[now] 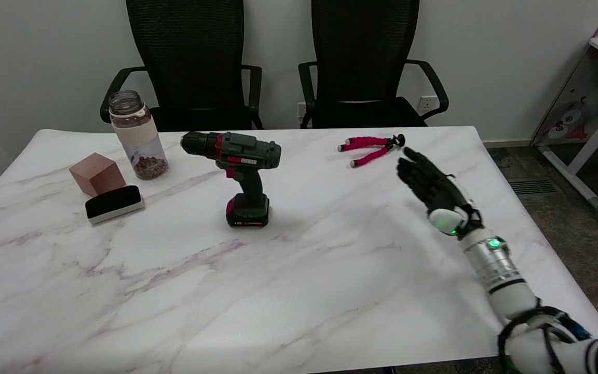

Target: Pick up the power screwdriver.

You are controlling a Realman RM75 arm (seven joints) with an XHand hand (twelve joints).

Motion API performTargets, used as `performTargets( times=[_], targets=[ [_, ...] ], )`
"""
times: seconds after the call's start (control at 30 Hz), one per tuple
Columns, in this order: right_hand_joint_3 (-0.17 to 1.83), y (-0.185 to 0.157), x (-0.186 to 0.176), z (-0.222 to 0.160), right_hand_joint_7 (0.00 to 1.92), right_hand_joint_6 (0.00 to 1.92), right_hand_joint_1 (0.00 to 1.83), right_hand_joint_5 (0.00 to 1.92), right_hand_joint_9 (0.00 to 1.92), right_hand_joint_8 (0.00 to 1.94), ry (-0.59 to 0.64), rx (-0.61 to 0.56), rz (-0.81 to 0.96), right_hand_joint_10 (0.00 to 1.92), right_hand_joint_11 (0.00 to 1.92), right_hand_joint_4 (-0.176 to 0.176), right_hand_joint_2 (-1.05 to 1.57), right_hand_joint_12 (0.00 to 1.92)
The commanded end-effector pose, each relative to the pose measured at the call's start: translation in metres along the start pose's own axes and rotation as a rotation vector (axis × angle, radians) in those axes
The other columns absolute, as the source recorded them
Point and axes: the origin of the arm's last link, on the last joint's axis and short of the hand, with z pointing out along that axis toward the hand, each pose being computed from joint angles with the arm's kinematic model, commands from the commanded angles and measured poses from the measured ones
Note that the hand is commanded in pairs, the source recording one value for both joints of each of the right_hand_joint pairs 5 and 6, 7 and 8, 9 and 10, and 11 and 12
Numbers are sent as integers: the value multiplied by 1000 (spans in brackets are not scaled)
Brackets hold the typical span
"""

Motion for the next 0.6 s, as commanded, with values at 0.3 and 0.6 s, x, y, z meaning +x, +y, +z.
performTargets(
  times=[0.3,0.6],
  targets=[
    [786,32,-161,126,253,253,988,253,250,253,-261,-53,93,250,148,88,-448,148],
    [846,46,-179,156,211,211,950,211,273,211,-258,-129,24,273,142,164,-605,142]
  ],
)
